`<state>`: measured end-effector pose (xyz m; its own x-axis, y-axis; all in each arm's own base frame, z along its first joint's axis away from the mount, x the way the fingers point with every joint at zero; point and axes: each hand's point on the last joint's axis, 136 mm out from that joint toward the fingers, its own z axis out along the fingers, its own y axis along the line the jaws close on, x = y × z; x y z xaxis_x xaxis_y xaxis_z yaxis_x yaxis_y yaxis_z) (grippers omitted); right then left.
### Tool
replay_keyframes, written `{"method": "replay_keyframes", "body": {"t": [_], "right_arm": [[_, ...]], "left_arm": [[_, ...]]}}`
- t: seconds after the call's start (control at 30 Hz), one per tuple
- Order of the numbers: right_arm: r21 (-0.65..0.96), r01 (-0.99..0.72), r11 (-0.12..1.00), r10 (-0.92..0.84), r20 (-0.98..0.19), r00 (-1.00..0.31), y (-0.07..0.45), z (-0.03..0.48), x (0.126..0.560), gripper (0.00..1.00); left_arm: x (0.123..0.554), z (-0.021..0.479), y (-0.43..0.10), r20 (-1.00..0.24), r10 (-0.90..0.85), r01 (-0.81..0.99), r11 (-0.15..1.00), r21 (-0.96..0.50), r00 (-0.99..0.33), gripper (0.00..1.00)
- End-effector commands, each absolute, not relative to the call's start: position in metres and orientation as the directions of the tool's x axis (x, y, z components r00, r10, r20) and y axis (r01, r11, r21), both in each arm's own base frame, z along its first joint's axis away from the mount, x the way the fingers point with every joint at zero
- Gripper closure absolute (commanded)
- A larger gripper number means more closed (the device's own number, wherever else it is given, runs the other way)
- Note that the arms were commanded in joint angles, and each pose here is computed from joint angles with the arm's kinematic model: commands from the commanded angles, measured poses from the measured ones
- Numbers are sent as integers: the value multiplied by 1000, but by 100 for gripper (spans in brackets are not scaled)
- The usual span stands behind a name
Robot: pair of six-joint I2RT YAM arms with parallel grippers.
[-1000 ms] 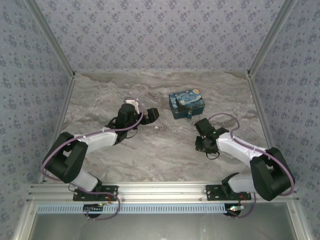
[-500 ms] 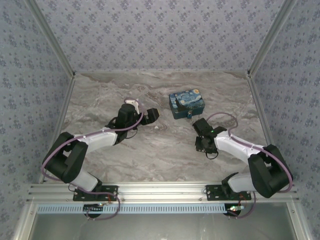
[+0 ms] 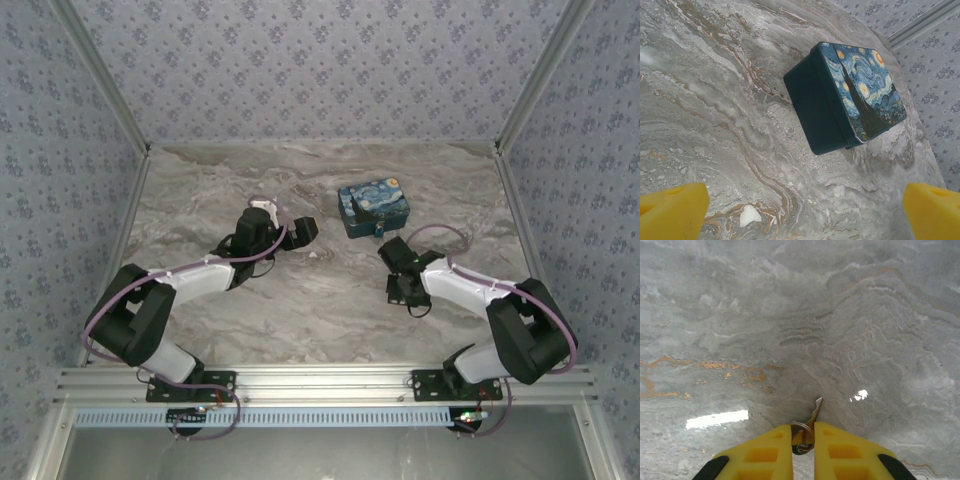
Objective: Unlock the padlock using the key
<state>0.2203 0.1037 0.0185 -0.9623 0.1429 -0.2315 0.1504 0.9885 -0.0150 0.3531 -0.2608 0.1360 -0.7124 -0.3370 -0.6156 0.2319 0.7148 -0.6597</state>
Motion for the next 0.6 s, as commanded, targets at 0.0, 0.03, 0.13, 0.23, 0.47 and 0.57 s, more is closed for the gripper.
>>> {"method": "replay_keyframes", "body": {"t": [0.0,0.03,0.13,0.23,0.47,0.57], "right_arm": [[-50,146,988,133,-213,-968,100,16,216,91],[-53,146,988,132,-211,-969,100,16,215,93],[-55,143,988,128,-212,-969,99,17,215,96],[-49,140,989,126,-223,-967,100,20,216,99],[-21,69,997,59,-321,-945,102,40,228,100],[-13,-10,1000,-15,-440,-898,107,62,243,100]], "left_arm": [[356,153,-266,-637,-337,261,706,-658,-693,1],[356,154,-265,-639,-336,263,708,-656,-692,1],[356,156,-264,-646,-335,264,713,-649,-685,1],[356,159,-261,-656,-330,266,722,-638,-678,1],[355,175,-258,-661,-344,269,716,-644,-667,1],[354,187,-257,-653,-348,262,713,-651,-673,1]]}}
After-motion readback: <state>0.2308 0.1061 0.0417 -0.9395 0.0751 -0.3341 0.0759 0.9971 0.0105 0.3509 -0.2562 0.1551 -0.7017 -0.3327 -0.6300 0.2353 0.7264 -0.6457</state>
